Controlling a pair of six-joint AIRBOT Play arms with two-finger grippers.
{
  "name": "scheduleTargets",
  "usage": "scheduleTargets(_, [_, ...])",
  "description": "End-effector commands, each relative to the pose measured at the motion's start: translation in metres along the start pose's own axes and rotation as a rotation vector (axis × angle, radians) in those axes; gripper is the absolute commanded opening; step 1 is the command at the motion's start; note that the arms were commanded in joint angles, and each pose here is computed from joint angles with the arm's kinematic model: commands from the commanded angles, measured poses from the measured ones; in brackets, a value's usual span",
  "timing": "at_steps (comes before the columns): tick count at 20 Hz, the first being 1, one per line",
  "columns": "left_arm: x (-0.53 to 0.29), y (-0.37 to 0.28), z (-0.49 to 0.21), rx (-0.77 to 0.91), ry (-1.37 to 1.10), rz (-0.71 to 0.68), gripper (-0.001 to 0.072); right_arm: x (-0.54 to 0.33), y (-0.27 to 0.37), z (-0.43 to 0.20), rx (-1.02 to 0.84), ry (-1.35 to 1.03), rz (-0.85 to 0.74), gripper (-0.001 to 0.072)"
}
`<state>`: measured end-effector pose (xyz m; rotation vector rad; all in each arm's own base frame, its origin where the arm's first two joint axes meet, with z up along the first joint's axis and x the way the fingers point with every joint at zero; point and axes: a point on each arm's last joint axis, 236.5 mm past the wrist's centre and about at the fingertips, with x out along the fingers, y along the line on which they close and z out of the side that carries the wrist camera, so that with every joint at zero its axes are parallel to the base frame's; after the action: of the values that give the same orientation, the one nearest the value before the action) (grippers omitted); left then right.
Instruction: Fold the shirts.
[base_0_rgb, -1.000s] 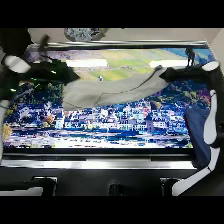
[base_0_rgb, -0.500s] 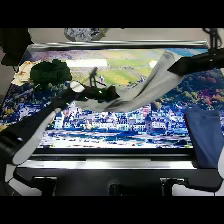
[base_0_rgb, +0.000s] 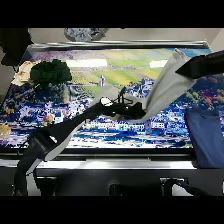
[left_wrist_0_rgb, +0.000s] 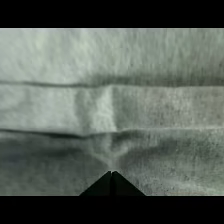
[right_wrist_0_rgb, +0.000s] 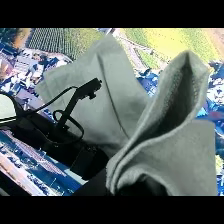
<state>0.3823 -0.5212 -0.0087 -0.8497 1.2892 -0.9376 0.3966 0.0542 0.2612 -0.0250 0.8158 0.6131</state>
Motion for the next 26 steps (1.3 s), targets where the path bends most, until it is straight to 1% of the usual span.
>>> scheduleTargets(1, [-0.027,0.015,0.012,0.123,0.021,0.119,0.0031,0.008,-0.010,0.003,0.009,-0.025,-0.027,0.0045])
scheduleTargets(4, [-0.131,0.027,0.061,0.287,-0.057,0.380,0.0031,0.046,-0.003,0.007,-0.010,0.000,0.027,0.0045])
scheduleTargets(6, [-0.220,0.019,0.089,0.406,-0.142,0.544,0.0032,0.089,0.017,0.016,-0.041,0.010,0.087,0.0045])
scheduleTargets(8, [-0.315,0.001,0.112,0.476,-0.281,0.685,0.0033,0.143,0.044,0.030,-0.075,-0.011,0.135,0.0046])
scheduleTargets(10, [-0.392,-0.031,0.120,0.489,-0.433,0.716,0.0034,0.200,0.074,0.036,-0.082,-0.019,0.178,0.0047])
scheduleTargets(12, [-0.449,-0.061,0.117,0.503,-0.561,0.725,0.0033,0.262,0.105,0.022,-0.027,0.025,0.222,0.0048])
scheduleTargets(13, [-0.468,-0.071,0.113,0.510,-0.605,0.729,0.0034,0.289,0.115,0.016,-0.015,0.034,0.231,0.0157])
scheduleTargets(14, [-0.482,-0.078,0.111,0.515,-0.639,0.734,0.0034,0.312,0.124,0.007,0.012,0.052,0.238,0.0606])
scheduleTargets(15, [-0.494,-0.081,0.109,0.512,-0.662,0.740,0.0034,0.323,0.128,-0.002,0.013,0.074,0.244,0.0681])
scheduleTargets(16, [-0.501,-0.080,0.108,0.506,-0.669,0.748,0.0034,0.326,0.125,-0.009,0.010,0.099,0.245,0.0711])
scheduleTargets(18, [-0.509,-0.072,0.103,0.499,-0.648,0.773,0.0035,0.311,0.096,-0.021,-0.014,0.162,0.191,0.0711])
scheduleTargets(20, [-0.511,-0.064,0.102,0.497,-0.633,0.788,0.0035,0.273,0.033,-0.041,-0.030,0.264,0.065,0.0710])
scheduleTargets(21, [-0.509,-0.060,0.102,0.501,-0.623,0.794,0.0035,0.248,-0.002,-0.057,-0.014,0.338,0.004,0.0696])
scheduleTargets(22, [-0.507,-0.053,0.102,0.502,-0.609,0.801,0.0035,0.219,-0.038,-0.080,0.025,0.424,-0.055,0.0672])
scheduleTargets(24, [-0.501,-0.040,0.100,0.479,-0.582,0.806,0.0035,0.171,-0.090,-0.135,0.134,0.605,-0.112,0.0670])
scheduleTargets(26, [-0.495,-0.026,0.097,0.456,-0.556,0.811,0.0035,0.157,-0.099,-0.188,0.288,0.690,-0.052,0.0671])
